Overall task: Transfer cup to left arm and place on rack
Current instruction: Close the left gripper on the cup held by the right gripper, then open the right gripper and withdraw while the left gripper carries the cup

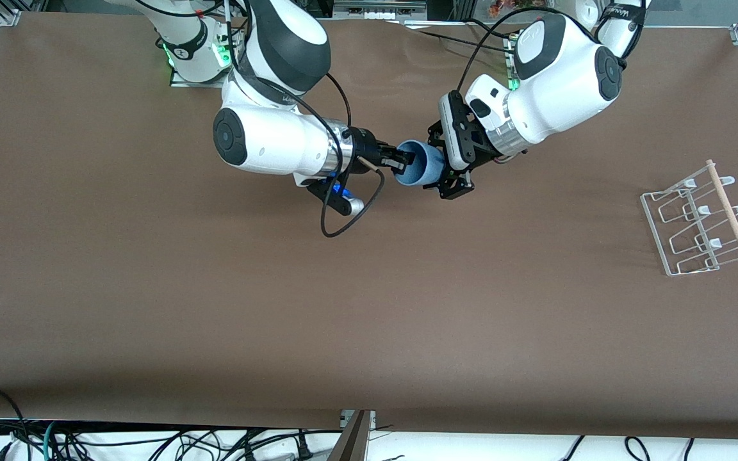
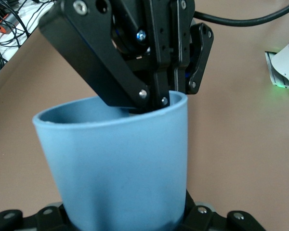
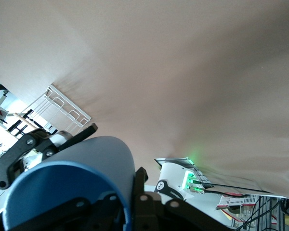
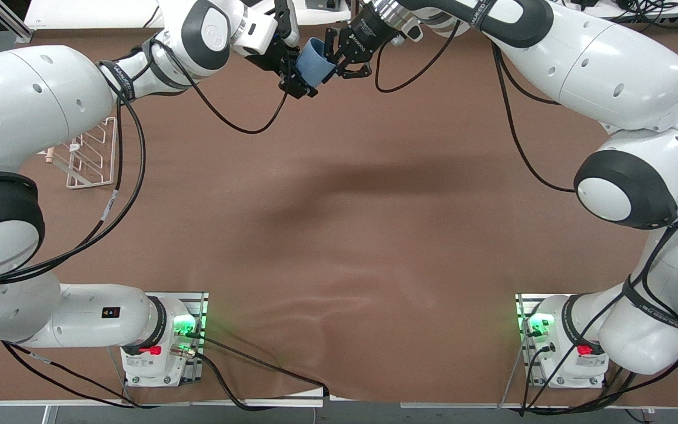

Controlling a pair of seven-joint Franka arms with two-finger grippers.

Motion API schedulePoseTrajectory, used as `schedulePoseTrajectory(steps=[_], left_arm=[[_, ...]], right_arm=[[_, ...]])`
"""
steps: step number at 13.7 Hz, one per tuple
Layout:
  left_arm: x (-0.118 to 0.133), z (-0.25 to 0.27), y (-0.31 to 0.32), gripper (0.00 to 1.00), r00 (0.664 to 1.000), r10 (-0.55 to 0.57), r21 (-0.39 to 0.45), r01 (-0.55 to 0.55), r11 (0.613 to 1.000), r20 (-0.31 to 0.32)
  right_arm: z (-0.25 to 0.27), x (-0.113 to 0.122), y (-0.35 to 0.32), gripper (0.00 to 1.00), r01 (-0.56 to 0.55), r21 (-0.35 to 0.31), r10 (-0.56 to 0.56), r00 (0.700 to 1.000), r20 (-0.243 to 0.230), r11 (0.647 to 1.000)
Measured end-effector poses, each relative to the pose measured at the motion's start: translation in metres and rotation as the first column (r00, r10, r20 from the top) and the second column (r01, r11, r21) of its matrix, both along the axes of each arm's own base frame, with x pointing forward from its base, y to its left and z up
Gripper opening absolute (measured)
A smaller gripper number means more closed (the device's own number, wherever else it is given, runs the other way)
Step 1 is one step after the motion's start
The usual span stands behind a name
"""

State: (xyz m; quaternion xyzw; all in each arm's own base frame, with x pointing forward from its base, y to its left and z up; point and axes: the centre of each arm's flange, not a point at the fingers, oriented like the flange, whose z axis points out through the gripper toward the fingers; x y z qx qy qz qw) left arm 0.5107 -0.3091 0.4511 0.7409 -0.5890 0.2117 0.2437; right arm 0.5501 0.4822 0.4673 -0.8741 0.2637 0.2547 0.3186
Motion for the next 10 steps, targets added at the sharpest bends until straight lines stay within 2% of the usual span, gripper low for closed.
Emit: schedulePoseTrajectory(steps=[1,2,5,6,10], left_arm=[[-0.001,0.0,-0.002,0.73,1.0,-0.001,-0.004,0.001,1.0,-0.002],[-0.001,0.001,-0.003,0.73,1.0,0.001,-0.006,-0.001,1.0,0.002],[-0.001,0.005,-0.005,0.73,1.0,0.001,-0.011,-0.001,1.0,0.012],[-0.001,0.005,-0.006,0.73,1.0,-0.002,-0.011,0.002,1.0,0.011],[0.001,0.002,0.002,0.73,0.999,-0.033,-0.005,0.033,0.999,-0.023]], right_arm=[[0.001,0.001,0.0,0.22,0.006,0.01,-0.006,1.0,-0.007,1.0],[0.001,0.002,-0.002,0.27,0.012,0.019,-0.012,1.0,-0.016,1.0],[0.002,0.006,-0.006,0.31,0.026,0.04,-0.025,0.999,-0.035,0.999],[0.002,0.007,-0.007,0.37,0.032,0.045,-0.031,0.999,-0.035,0.998],[0.006,0.029,-0.042,0.79,0.034,0.054,-0.032,0.998,-0.049,0.998]])
